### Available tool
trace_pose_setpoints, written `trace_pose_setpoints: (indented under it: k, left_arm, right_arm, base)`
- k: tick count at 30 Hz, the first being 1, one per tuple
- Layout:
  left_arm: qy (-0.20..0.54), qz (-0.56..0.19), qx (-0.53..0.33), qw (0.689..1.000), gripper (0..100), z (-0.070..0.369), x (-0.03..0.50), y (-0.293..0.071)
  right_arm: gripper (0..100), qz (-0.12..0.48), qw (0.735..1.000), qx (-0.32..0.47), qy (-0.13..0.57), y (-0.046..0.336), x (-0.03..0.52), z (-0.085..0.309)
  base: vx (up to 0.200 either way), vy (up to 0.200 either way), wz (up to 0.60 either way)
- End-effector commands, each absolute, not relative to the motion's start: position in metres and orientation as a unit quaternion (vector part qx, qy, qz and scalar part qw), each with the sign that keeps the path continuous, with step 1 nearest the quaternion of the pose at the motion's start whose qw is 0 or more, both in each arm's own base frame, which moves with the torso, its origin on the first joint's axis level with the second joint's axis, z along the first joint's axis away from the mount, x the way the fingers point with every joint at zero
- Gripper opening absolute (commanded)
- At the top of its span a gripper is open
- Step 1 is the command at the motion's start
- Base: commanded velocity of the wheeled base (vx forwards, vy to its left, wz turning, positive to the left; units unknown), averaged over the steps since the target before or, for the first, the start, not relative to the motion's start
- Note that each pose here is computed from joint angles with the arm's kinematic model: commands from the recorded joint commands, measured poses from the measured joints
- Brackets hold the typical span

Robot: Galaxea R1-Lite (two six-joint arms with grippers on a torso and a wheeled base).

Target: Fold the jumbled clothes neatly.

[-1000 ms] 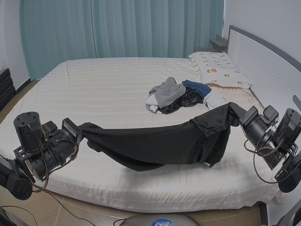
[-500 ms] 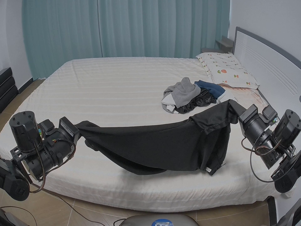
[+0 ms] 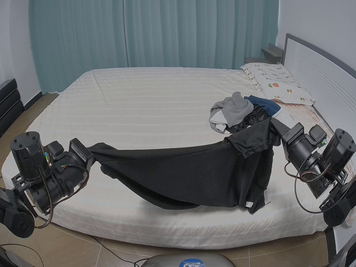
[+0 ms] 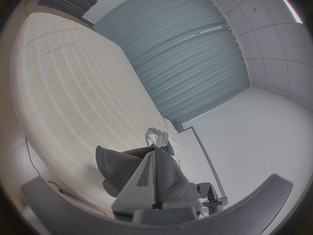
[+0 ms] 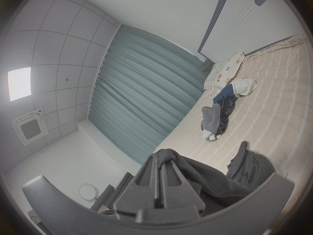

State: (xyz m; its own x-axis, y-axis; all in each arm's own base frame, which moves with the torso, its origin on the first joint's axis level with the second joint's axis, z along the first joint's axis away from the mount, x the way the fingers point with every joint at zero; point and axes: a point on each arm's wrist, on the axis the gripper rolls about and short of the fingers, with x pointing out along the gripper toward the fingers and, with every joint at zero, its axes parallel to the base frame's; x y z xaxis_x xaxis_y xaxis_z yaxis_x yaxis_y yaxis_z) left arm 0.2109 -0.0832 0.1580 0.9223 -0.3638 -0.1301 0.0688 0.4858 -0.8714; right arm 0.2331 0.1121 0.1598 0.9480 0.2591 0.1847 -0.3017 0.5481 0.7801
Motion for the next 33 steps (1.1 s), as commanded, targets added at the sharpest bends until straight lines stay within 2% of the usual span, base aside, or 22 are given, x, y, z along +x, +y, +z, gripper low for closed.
trace_pose_setpoints:
  k: [1,8,14,27,33]
  left_arm:
    - [0.154,-0.125,-0.489,0.850,0,0.1557,0.2115,-0.0835]
    - [0.155,-0.126,-0.488,0.849,0,0.1555,0.2109,-0.0836]
    - [0.157,-0.125,-0.488,0.849,0,0.1545,0.2116,-0.0839]
    - [0.161,-0.125,-0.487,0.849,0,0.1534,0.2115,-0.0840]
    - [0.167,-0.127,-0.482,0.851,0,0.1511,0.2105,-0.0852]
  right_arm:
    - [0,0.161,0.879,0.448,-0.026,0.1124,0.2330,0.1601]
    - [0,0.161,0.878,0.450,-0.026,0.1117,0.2332,0.1605]
    - [0,0.175,0.866,0.468,-0.017,0.1113,0.2327,0.1610]
    - [0,0.174,0.869,0.463,-0.015,0.1109,0.2309,0.1599]
    - [0,0.172,0.883,0.437,-0.006,0.1115,0.2269,0.1541]
  base:
    - [0.000,0.200,0.00]
    - [0.000,0.200,0.00]
    - [0.000,0.200,0.00]
    - [0.000,0.200,0.00]
    - [0.000,0.000,0.00]
